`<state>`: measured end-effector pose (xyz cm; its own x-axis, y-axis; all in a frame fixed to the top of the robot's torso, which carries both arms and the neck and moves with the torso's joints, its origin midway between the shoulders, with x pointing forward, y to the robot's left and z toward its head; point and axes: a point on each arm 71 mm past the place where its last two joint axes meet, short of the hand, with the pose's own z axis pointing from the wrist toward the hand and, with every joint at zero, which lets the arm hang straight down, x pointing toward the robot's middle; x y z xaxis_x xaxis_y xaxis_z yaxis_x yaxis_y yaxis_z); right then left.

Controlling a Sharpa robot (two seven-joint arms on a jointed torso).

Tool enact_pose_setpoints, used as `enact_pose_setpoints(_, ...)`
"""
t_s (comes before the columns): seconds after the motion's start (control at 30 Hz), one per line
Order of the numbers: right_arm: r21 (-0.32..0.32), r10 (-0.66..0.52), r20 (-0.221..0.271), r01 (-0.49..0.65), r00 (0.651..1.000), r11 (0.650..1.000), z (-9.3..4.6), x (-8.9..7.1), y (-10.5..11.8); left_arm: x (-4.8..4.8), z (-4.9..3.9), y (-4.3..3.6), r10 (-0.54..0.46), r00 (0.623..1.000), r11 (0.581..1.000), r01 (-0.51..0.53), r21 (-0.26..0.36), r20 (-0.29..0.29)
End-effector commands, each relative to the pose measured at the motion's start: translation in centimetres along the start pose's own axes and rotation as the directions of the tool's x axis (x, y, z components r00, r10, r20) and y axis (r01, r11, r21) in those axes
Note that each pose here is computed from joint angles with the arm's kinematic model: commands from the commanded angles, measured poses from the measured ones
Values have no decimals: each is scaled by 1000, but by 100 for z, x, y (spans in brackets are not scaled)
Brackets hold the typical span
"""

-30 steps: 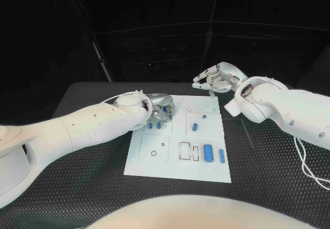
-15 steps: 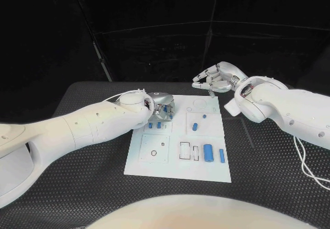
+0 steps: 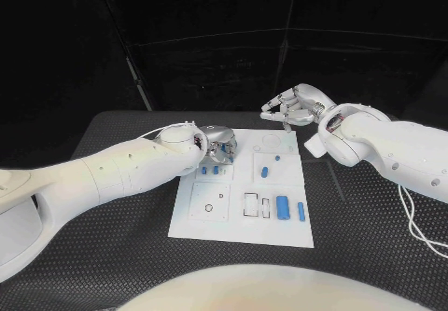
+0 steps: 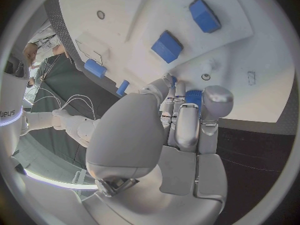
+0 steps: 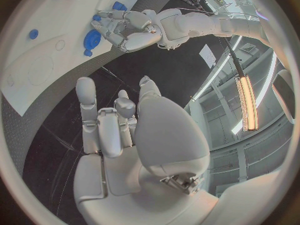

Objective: Assemble the parts on the task board

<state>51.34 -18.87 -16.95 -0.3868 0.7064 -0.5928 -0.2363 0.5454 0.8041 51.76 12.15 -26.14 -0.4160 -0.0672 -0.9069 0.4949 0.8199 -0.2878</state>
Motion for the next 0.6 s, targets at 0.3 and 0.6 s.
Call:
enact_pose_setpoints(0.3, -4, -3, 0, 3, 1000, 1000, -10, -24, -20, -169, -133, 34, -58, 991, 998, 55, 27, 117)
enact_pose_setpoints(0.6, 2, -5, 3, 5, 1000, 1000, -21, -42, -45, -231, -322, 221, -97, 987, 995, 98, -6, 130)
